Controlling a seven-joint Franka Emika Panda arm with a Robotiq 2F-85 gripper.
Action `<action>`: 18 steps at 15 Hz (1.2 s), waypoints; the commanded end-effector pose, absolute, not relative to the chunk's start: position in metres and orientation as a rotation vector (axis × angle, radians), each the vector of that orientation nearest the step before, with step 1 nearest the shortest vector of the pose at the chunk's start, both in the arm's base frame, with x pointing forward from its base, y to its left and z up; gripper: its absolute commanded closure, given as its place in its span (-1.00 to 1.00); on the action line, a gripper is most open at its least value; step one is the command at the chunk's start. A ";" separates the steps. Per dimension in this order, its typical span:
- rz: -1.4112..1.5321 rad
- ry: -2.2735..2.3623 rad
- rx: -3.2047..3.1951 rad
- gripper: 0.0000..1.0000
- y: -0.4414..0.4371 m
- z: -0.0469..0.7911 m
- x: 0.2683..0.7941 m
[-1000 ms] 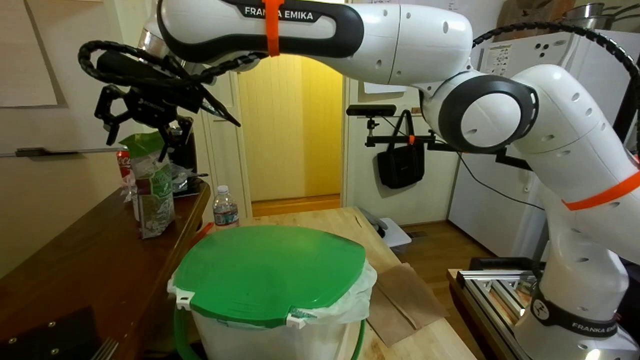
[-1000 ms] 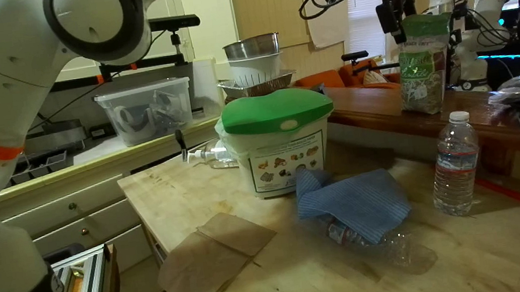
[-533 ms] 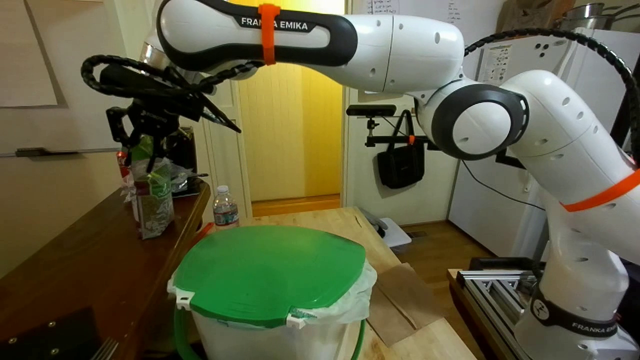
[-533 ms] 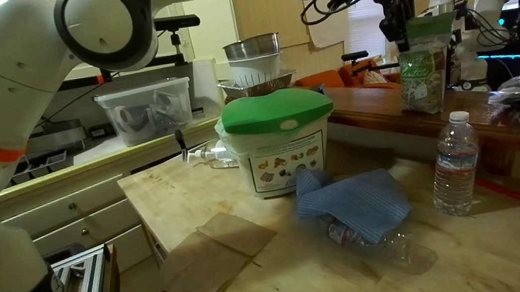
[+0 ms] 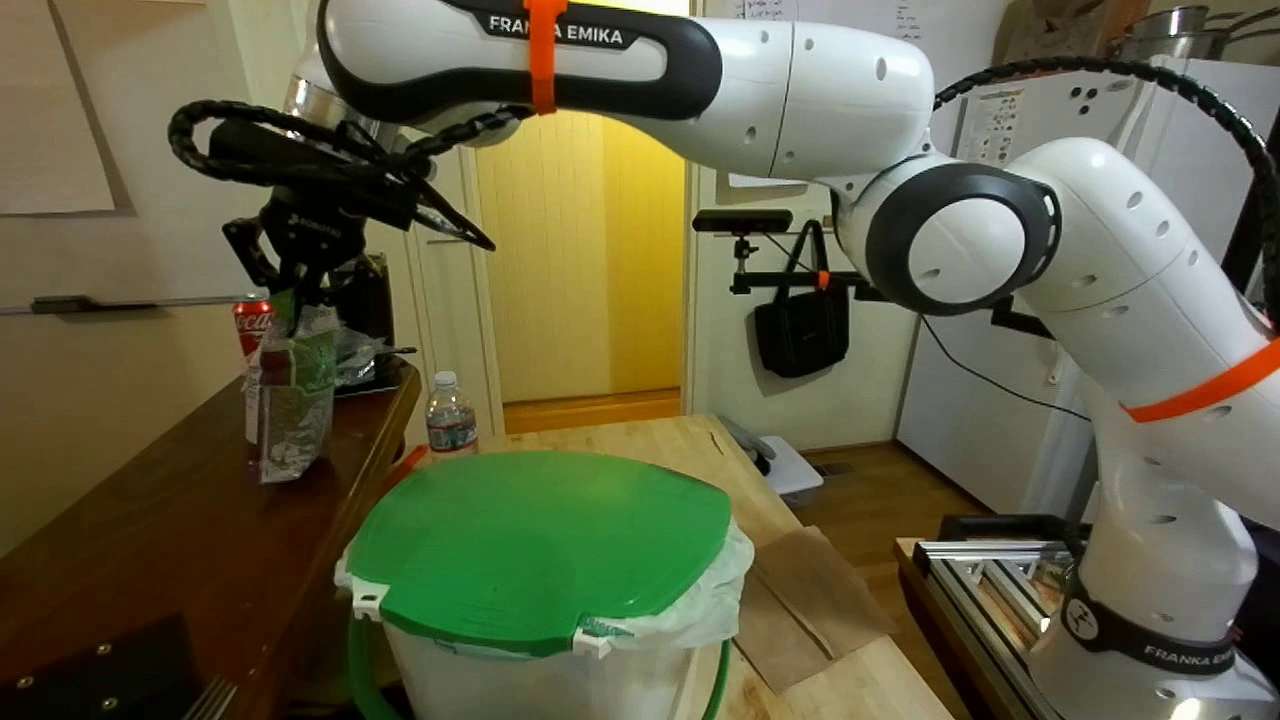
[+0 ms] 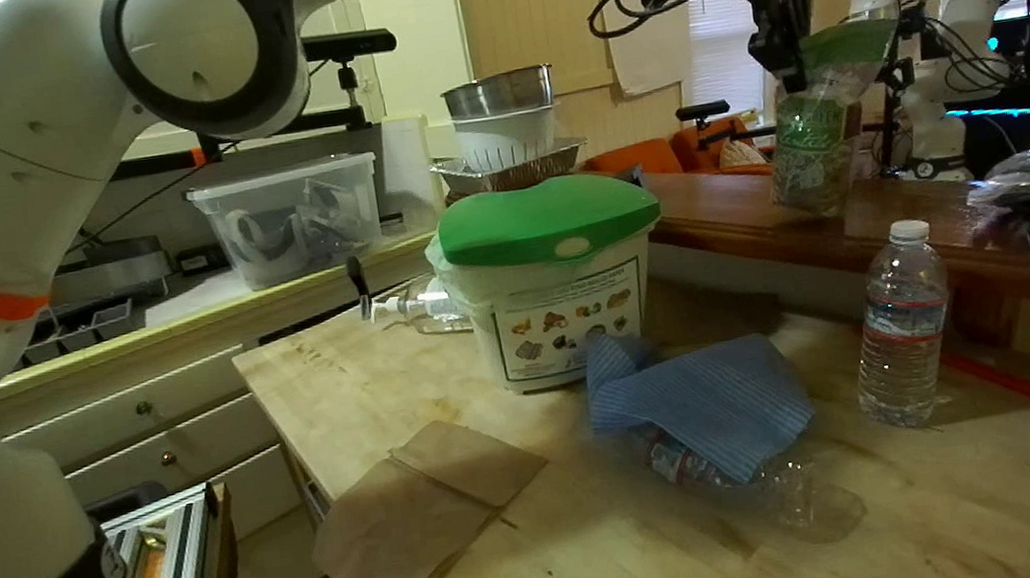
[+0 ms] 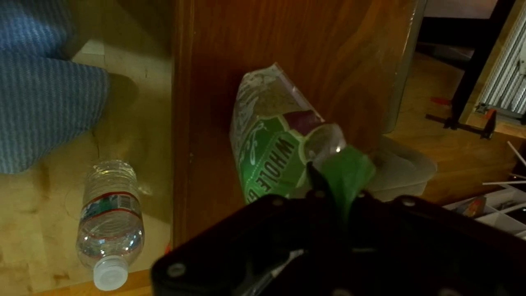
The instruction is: Move the green bag to the right
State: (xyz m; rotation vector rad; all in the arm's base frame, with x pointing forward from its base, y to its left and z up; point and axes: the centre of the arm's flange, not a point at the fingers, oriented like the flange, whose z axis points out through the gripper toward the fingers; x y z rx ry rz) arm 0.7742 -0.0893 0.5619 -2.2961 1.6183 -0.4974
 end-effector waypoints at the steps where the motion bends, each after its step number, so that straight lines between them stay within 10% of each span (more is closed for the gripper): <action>1: -0.498 1.536 -2.334 0.98 -0.081 0.600 0.736; 18: -0.497 2.320 -1.999 0.98 -0.087 0.598 0.591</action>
